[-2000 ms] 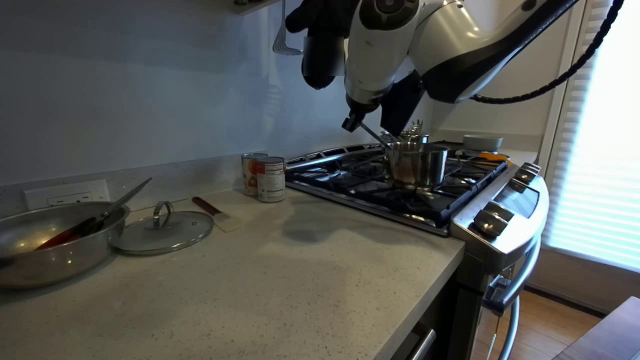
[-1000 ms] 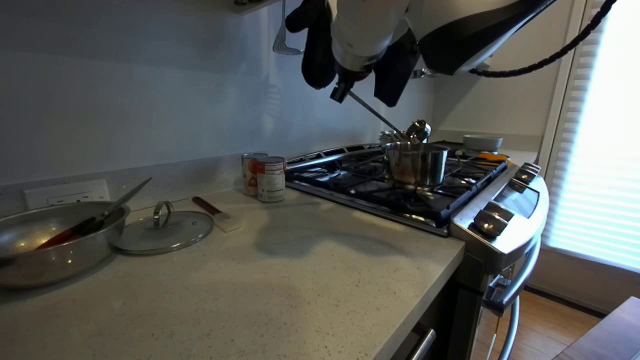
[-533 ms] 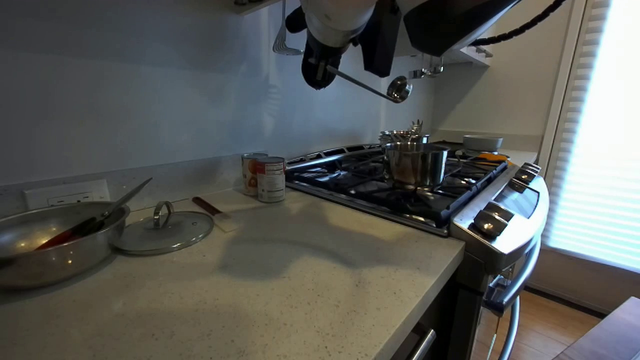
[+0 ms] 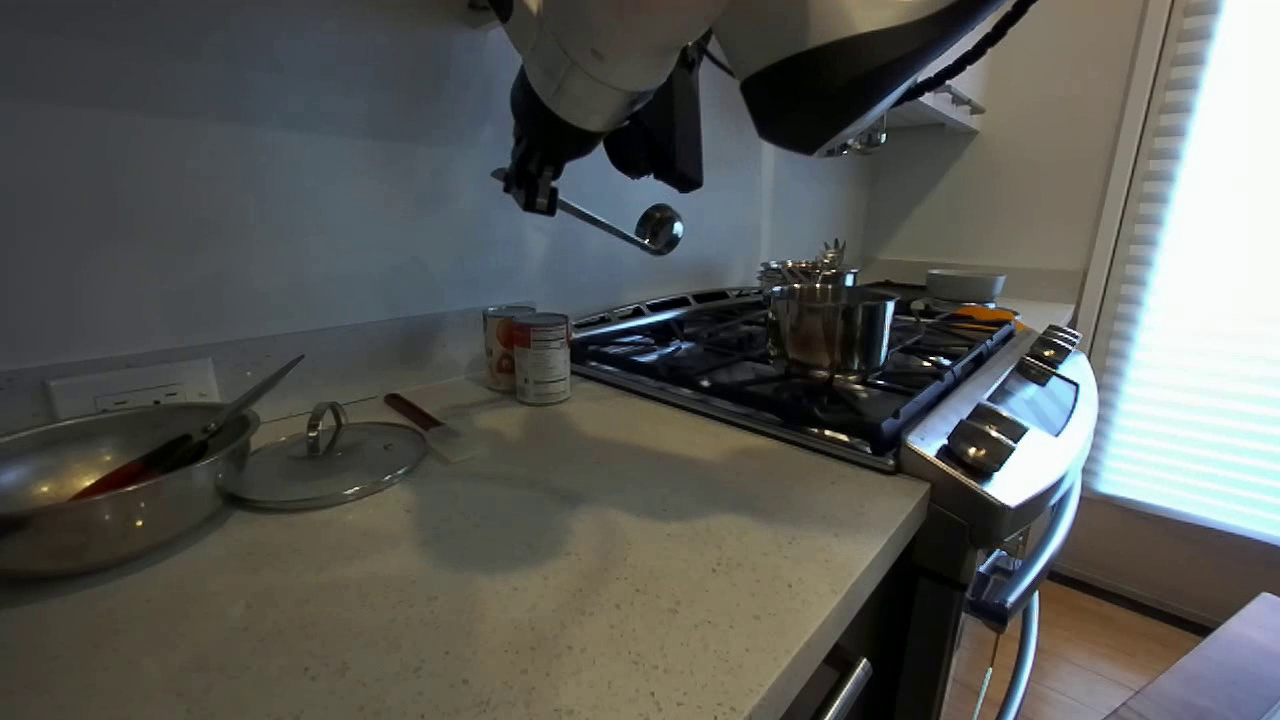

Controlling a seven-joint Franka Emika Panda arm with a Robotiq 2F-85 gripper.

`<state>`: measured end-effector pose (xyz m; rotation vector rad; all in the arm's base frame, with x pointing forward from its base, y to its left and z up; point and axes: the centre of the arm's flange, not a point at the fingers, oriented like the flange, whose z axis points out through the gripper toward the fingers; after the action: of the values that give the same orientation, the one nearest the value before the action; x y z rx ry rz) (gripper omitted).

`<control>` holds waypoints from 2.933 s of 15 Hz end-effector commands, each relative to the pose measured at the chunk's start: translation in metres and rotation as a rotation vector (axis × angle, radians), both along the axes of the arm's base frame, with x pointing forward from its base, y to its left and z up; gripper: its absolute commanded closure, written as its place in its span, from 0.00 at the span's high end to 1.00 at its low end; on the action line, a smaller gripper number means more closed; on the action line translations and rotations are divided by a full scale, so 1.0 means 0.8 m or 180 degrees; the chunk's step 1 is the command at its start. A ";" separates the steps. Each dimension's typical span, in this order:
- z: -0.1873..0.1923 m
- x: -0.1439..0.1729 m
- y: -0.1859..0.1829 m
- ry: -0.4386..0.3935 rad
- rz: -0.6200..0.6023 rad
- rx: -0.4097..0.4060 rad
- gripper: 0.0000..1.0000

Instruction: Remove the serving spoon from the left pot

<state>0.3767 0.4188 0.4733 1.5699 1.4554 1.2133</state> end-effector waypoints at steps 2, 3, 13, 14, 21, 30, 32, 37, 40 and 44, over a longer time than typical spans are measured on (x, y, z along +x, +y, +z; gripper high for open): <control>-0.027 0.016 0.038 0.0265 0.0635 -0.0139 0.01; -0.034 0.016 0.044 0.0290 0.0711 -0.0222 0.01; -0.053 0.004 0.062 0.0272 0.1143 -0.0468 0.04; -0.052 0.004 0.062 0.0269 0.1146 -0.0472 0.04; -0.060 0.001 0.097 0.0312 0.1557 -0.0520 0.01; -0.081 -0.015 0.149 0.0347 0.2345 -0.0764 0.01; -0.082 -0.016 0.159 0.0307 0.2512 -0.0838 0.01; -0.076 -0.030 0.185 0.0226 0.2888 -0.0940 0.01; -0.068 -0.045 0.206 0.0181 0.3130 -0.0839 0.01; -0.054 -0.068 0.233 0.0163 0.3474 -0.0715 0.01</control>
<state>0.3243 0.5810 0.4166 0.6589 2.4468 1.4127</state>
